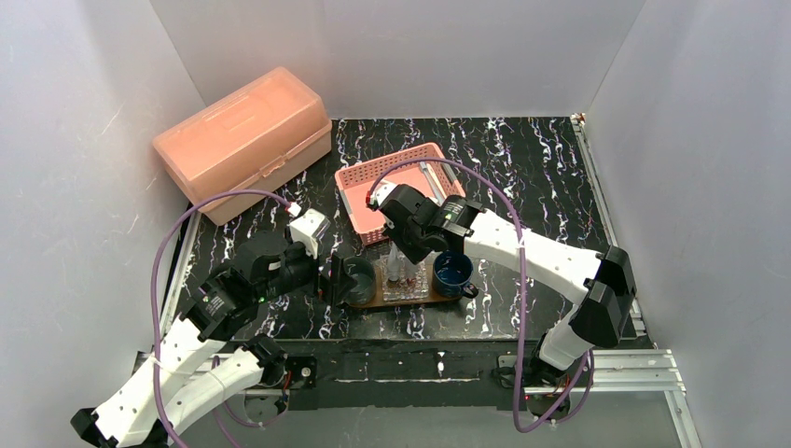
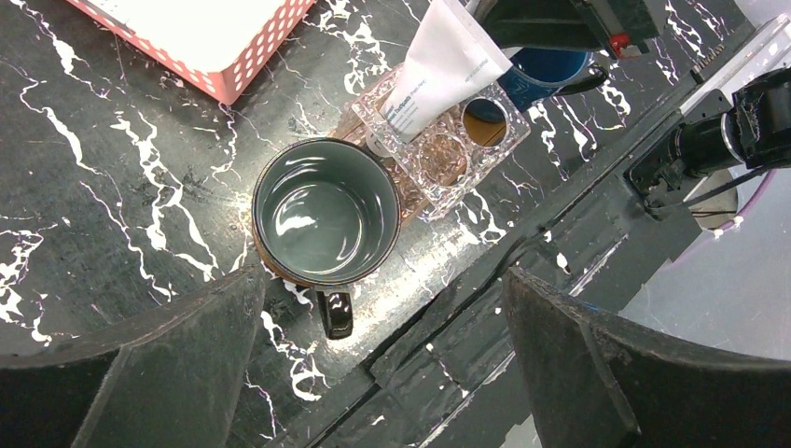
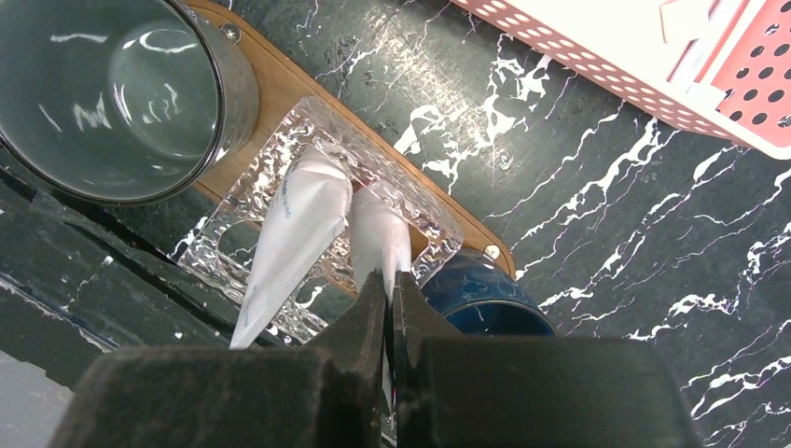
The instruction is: Prepare toiletry sets of a toothbrush and toothpaste on the tray
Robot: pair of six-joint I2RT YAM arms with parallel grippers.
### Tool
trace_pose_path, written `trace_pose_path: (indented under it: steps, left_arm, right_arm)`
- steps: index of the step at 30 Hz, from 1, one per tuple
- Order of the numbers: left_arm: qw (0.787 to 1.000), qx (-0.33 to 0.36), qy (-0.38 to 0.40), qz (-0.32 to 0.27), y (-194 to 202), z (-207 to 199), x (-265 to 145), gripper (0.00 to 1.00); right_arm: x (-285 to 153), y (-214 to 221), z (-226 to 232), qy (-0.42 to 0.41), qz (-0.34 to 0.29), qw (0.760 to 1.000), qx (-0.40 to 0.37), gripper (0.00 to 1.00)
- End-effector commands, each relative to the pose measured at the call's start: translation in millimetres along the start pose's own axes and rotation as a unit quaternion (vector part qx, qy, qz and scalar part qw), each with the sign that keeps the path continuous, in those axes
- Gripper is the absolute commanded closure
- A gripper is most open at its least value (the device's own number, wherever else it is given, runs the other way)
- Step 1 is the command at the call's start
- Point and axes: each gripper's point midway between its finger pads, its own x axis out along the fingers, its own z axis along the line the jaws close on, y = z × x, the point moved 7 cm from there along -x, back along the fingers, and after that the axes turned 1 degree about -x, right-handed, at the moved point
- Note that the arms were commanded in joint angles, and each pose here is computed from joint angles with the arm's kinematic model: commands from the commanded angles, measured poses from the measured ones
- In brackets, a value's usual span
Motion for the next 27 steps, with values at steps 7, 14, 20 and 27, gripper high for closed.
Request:
trace_pose_path:
  steps: [7, 14, 20, 27]
  left_arm:
    - [1.0, 0.005, -0.002, 0.002, 0.3, 1.2, 2.9, 0.01]
    - [1.0, 0.006, -0.001, 0.004, 0.7, 0.9, 3.4, 0.01]
    - [1.0, 0.006, -0.001, 0.005, 0.7, 0.9, 3.8, 0.01]
    - [1.0, 0.006, -0.001, 0.003, 0.6, 1.0, 3.2, 0.01]
  right_arm:
    - [-8.7, -8.3, -2.2, 0.007, -0.037, 0.999, 0.017, 0.75]
    - [-27.0, -25.8, -7.2, 0.019, -0.067, 0.997, 0.021, 0.6]
    - [-48.1, -45.2, -15.0, 0.041, -0.104, 0.993, 0.03, 0.53]
    - [-54.7, -62.8, -28.0, 0.071, -0.124, 0.989, 0.046, 0.51]
